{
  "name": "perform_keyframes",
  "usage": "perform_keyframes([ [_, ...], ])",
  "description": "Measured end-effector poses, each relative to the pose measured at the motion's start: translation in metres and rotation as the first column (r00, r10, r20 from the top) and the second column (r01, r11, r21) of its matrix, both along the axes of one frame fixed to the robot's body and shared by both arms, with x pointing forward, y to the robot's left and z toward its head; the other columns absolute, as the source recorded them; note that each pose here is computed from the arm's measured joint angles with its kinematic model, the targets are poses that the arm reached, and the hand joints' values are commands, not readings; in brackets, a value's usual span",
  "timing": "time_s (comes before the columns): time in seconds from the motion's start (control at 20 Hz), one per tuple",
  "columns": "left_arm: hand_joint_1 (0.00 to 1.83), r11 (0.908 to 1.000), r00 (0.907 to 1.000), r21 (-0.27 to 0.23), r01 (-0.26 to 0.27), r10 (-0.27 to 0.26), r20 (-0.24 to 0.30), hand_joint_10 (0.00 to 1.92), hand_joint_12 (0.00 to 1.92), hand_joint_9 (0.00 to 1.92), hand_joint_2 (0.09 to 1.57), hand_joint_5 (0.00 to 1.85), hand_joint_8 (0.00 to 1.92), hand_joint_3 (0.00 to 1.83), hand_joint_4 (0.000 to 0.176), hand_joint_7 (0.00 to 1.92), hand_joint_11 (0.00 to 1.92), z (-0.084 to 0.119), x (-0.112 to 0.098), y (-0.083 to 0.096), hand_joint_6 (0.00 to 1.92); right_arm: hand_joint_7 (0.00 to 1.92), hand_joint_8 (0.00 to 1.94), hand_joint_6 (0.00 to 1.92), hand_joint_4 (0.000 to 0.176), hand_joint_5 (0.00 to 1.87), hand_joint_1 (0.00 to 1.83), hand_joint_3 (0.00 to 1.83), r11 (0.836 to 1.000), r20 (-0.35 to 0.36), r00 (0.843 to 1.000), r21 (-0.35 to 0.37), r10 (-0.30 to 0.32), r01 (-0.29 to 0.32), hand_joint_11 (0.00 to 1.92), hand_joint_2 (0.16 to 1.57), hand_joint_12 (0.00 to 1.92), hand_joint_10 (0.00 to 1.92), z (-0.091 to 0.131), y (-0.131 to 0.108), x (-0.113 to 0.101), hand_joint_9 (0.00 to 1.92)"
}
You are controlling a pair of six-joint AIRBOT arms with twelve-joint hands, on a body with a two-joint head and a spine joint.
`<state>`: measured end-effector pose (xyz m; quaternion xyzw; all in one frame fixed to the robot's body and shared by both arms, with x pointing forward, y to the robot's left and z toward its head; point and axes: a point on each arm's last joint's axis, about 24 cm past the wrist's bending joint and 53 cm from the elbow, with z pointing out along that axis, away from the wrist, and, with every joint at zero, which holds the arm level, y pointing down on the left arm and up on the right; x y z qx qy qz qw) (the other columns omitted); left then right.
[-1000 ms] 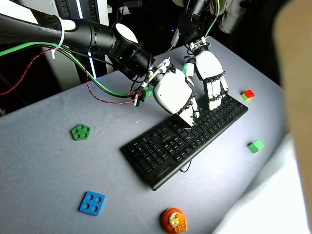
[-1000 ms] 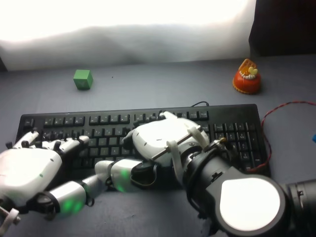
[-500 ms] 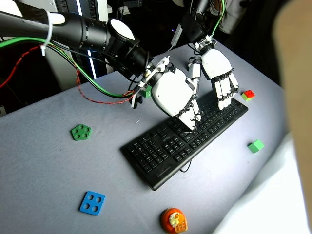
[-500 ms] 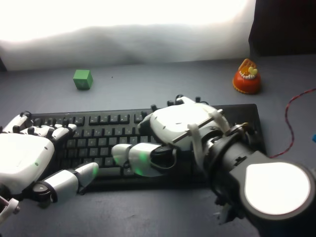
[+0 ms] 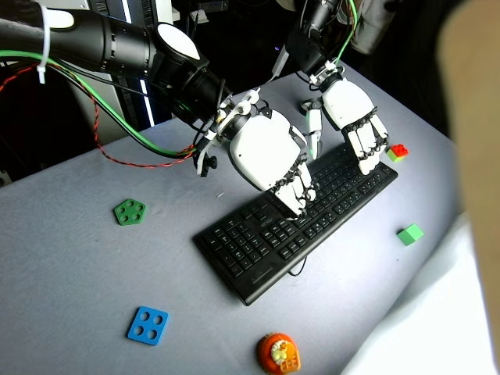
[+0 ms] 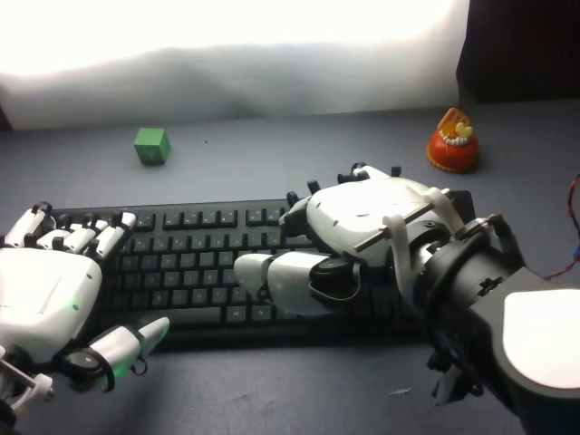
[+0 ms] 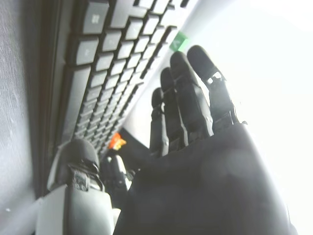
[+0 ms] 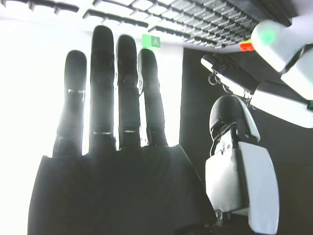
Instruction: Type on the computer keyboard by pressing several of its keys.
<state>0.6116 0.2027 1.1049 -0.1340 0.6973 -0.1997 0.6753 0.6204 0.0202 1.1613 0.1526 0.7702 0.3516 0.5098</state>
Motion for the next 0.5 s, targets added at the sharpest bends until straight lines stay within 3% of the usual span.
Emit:
perform_keyframes([
  [0.15, 0.37, 0.9999, 0.9999, -0.010, -0.005, 0.005, 0.013, 0.00, 1.12, 0.37, 1.19, 0.17, 0.00, 0.00, 0.044, 0.31, 0.00, -0.002, 0.000, -0.003, 0.01, 0.64, 0.00, 0.02, 0.000, 0.55, 0.00, 0.00, 1.000, 0.004, 1.000, -0.008, -0.002, 0.002, 0.00, 1.17, 1.45, 0.04, 0.002, -0.006, 0.000, 0.66],
  [0.5, 0.40, 0.9994, 0.9985, 0.006, -0.033, 0.033, 0.045, 0.00, 1.10, 0.35, 1.19, 0.15, 0.00, 0.00, 0.042, 0.31, 0.00, 0.001, 0.009, 0.007, 0.01, 0.64, 0.00, 0.01, 0.000, 0.55, 0.01, 0.00, 1.000, 0.005, 1.000, -0.011, 0.011, -0.011, 0.00, 1.18, 1.46, 0.04, 0.004, -0.009, -0.004, 0.67],
])
